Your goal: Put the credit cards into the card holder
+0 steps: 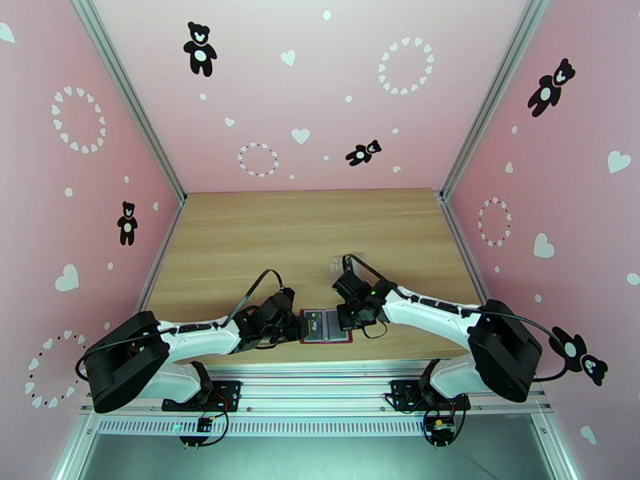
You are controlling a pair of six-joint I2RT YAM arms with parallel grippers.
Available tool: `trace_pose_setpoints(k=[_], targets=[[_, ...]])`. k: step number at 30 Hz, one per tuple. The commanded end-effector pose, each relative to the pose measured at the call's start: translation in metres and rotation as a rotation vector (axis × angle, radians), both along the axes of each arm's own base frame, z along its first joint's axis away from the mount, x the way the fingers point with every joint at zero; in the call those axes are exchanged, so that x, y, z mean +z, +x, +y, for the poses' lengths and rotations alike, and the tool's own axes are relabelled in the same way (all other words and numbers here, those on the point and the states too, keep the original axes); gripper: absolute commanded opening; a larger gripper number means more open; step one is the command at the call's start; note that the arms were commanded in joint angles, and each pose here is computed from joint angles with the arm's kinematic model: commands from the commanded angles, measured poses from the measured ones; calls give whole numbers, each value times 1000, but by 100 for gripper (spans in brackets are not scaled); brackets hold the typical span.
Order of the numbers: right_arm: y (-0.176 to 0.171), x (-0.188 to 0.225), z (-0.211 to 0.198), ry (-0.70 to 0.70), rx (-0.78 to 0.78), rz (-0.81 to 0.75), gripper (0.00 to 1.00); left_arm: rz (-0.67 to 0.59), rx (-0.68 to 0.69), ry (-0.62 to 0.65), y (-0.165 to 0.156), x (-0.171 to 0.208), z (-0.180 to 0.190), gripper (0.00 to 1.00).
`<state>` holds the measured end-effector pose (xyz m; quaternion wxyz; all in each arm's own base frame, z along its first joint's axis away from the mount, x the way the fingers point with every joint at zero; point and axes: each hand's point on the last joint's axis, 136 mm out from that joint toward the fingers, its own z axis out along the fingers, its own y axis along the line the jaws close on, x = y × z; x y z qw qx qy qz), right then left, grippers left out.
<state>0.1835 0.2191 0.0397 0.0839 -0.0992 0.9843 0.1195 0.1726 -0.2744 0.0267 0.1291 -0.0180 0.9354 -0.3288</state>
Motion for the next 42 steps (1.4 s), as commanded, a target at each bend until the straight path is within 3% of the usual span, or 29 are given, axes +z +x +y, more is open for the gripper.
trace_pose_setpoints(k=[1, 23, 39, 42], targets=[[0, 1, 6, 61, -7, 13, 0, -11, -39, -106, -2, 15, -20, 36], [-5, 5, 44, 273, 39, 89, 0, -120, -123, -354, -2, 76, -51, 30], [0, 11, -18, 228, -85, 45, 0, -94, -206, -345, 6, 63, -101, 29], [-1, 10, -22, 224, -89, 45, 0, -83, -218, -334, 7, 57, -108, 37]])
